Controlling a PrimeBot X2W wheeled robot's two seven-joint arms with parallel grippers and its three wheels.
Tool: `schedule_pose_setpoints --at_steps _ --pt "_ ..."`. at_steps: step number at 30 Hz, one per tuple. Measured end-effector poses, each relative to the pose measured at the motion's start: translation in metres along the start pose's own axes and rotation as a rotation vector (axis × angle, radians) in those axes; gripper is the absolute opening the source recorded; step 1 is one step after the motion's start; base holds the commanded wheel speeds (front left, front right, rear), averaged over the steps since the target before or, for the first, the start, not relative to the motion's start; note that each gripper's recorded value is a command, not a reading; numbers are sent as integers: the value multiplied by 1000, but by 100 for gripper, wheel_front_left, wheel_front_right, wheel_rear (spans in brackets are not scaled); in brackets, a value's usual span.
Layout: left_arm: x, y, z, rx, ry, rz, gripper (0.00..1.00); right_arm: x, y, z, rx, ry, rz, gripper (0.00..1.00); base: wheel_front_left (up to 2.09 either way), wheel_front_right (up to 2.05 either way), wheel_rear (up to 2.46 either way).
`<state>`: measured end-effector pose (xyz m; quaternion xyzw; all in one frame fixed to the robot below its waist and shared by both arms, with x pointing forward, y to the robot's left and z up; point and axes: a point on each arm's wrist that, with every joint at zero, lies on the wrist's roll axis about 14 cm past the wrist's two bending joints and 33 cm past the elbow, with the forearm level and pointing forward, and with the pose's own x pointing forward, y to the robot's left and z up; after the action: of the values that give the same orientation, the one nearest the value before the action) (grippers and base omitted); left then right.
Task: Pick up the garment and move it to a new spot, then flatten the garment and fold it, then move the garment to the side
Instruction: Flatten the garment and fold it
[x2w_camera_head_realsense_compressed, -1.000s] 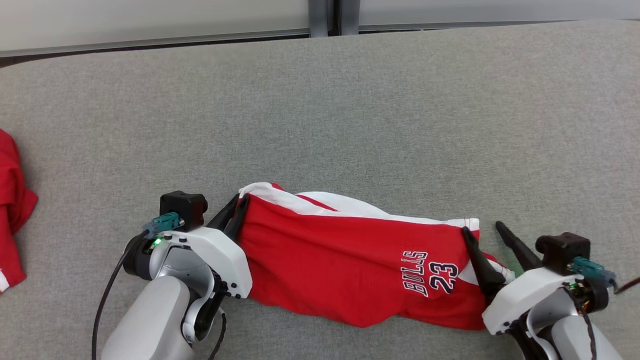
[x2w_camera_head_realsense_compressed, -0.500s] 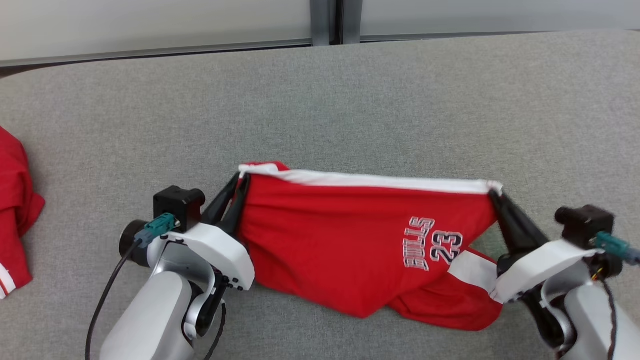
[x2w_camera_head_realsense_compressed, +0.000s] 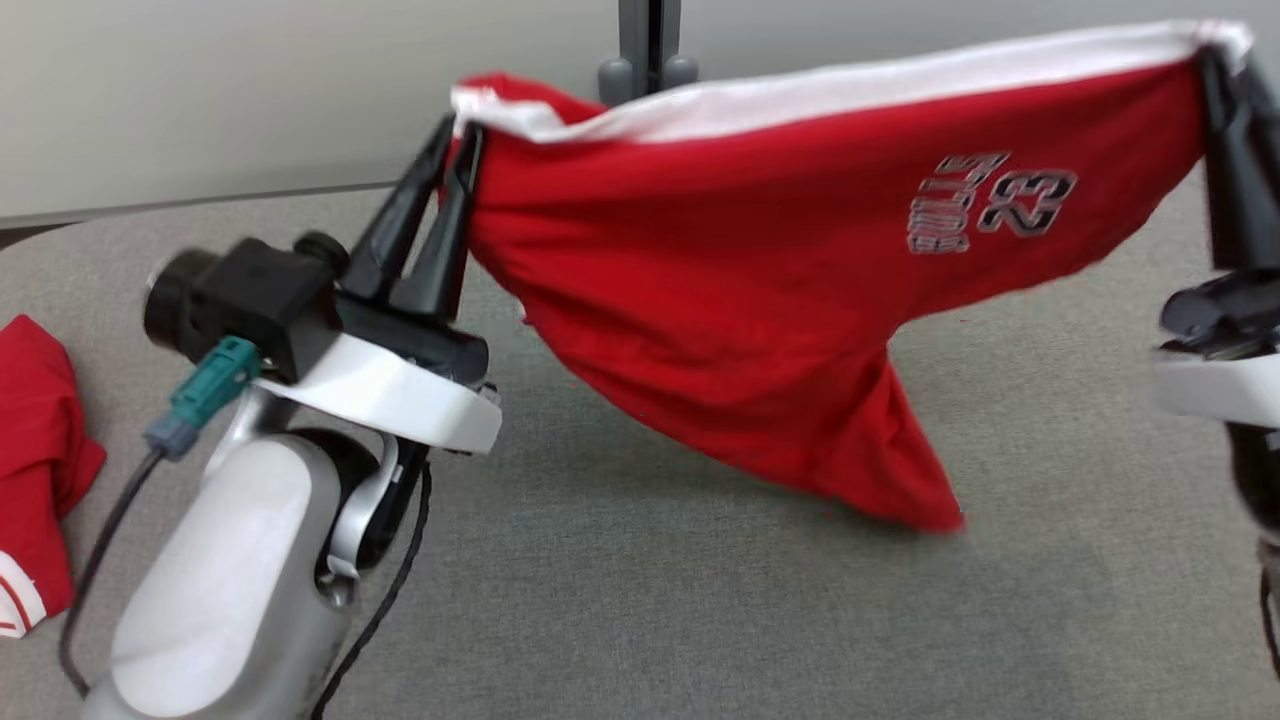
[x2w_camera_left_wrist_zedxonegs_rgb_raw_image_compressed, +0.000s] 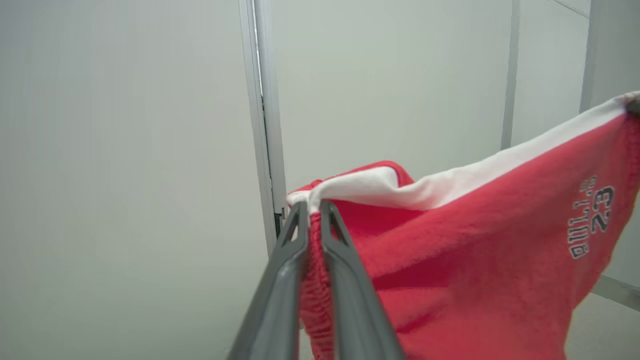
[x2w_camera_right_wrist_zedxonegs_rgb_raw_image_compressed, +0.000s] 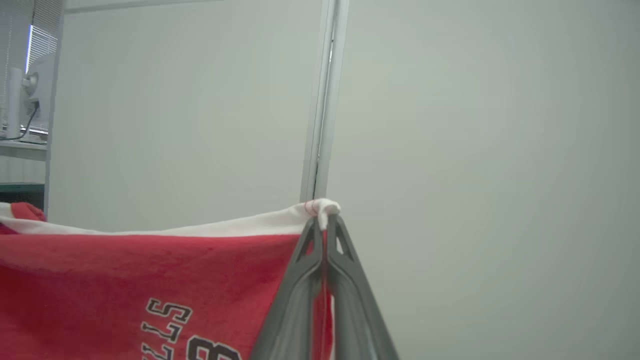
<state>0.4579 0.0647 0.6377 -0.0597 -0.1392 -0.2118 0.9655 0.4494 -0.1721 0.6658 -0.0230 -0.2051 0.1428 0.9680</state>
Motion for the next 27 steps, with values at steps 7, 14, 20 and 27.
schedule_pose_setpoints --at_steps 7,14,20,27 --pt "11 -10 72 51 -187 -27 0 6 -7 73 -80 -158 -14 0 0 0 0" --pt "30 -9 76 37 -200 -41 0 28 -15 74 -52 -167 -20 0 0 0 0" --pt "73 8 61 46 -193 -52 0 76 -26 59 -24 -172 0 0 0 0 0" --pt "135 45 29 32 -192 -14 0 152 -30 34 -5 -180 46 0 0 0 0"
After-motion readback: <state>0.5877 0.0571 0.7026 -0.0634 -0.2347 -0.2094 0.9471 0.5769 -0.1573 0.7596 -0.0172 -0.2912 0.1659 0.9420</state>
